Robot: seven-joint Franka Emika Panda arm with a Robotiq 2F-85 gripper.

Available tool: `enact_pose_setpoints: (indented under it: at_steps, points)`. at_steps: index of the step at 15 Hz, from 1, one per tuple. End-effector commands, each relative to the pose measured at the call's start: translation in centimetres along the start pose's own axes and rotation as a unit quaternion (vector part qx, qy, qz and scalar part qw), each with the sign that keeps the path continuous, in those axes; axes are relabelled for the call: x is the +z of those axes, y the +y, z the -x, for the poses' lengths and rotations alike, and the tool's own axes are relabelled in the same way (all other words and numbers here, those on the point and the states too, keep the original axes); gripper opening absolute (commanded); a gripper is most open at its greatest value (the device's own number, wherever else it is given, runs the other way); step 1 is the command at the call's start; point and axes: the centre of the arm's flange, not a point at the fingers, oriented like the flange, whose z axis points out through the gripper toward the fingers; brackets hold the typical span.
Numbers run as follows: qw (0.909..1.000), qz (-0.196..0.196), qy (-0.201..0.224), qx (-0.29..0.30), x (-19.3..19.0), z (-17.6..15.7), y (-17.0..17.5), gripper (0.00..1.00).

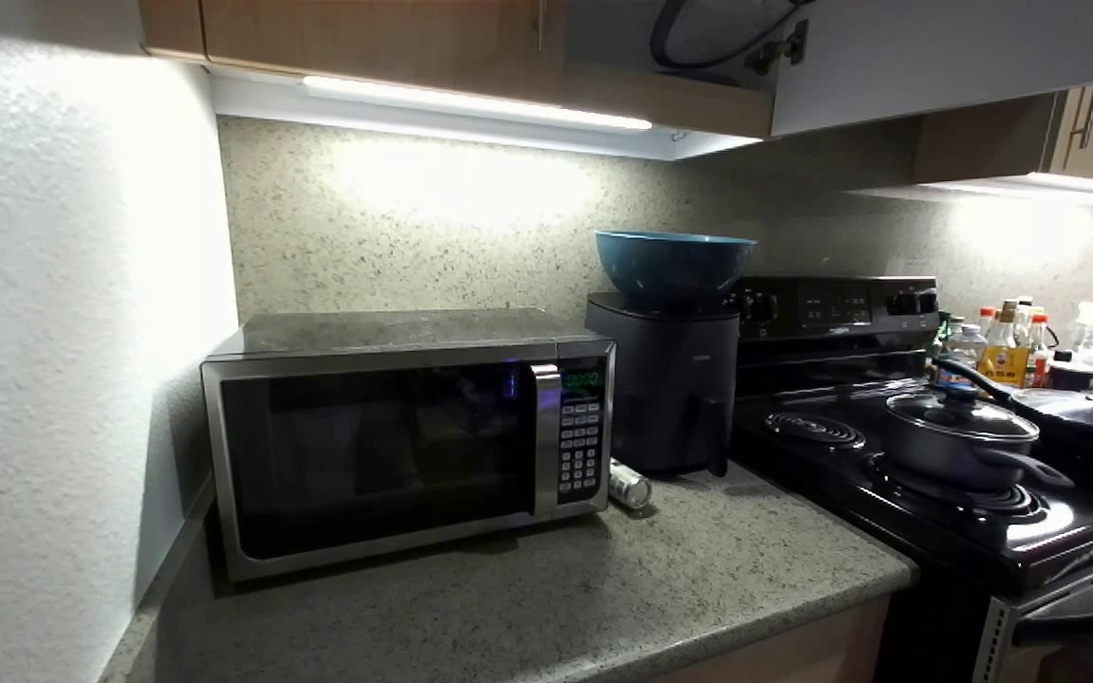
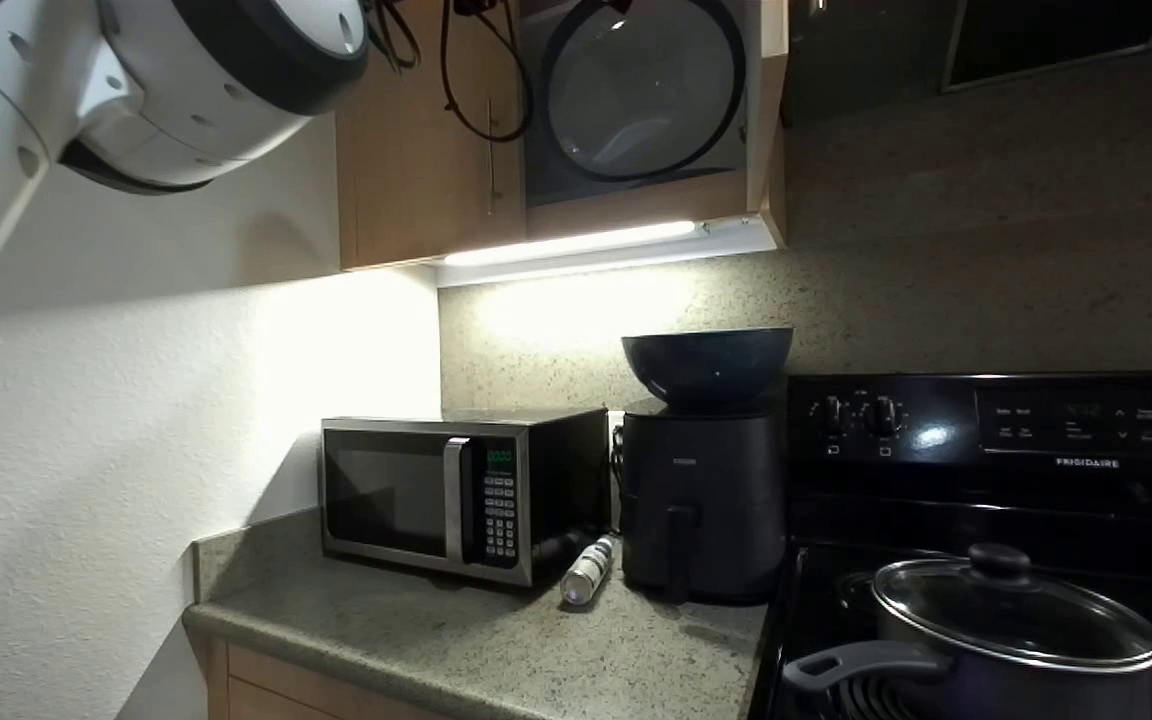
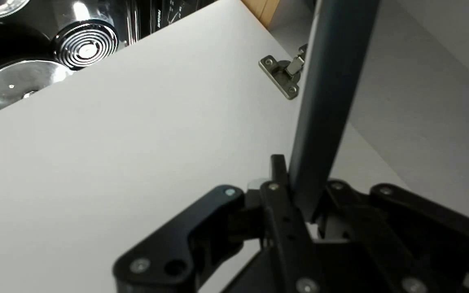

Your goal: Remove the lid from the cabinet and put it on top of the microwave

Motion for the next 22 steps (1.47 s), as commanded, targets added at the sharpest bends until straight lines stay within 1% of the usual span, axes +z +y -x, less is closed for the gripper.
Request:
enact_pose_setpoints:
  at_steps: [1,3,4,6,8,10,13,15,16,18,19,20,21,22]
  points:
    - [1.0000,0.001,0.002,0.000,0.0,-0.1,0.0,0.10]
    - [1.0000,0.001,0.003,0.001,0.1,-0.1,0.0,0.10]
    - [1.0000,0.001,0.003,0.001,0.1,-0.1,0.0,0.07]
    - [0.9999,-0.012,-0.001,-0.010,-1.6,-0.2,1.7,0.07]
    - [0.9996,-0.018,0.017,-0.009,-3.6,-0.7,3.4,0.07]
    - [0.9988,-0.014,0.043,0.018,-5.7,-2.1,4.8,0.07]
    - [0.9943,0.000,0.077,0.074,-8.8,-4.6,7.0,0.07]
    - [0.9901,0.014,0.088,0.108,-10.2,-5.4,8.1,0.07]
    - [0.9889,0.025,0.081,0.122,-10.3,-5.4,8.5,0.07]
    - [0.9887,0.052,0.040,0.134,-9.1,-4.5,8.5,0.07]
    - [0.9888,0.054,0.026,0.136,-8.1,-3.8,7.7,0.07]
    - [0.9890,0.049,0.025,0.137,-7.4,-3.4,6.8,0.07]
    - [0.9906,0.060,0.037,0.117,-9.2,-4.3,4.5,0.10]
    - [0.9904,0.063,0.034,0.119,-8.7,-3.8,4.3,0.10]
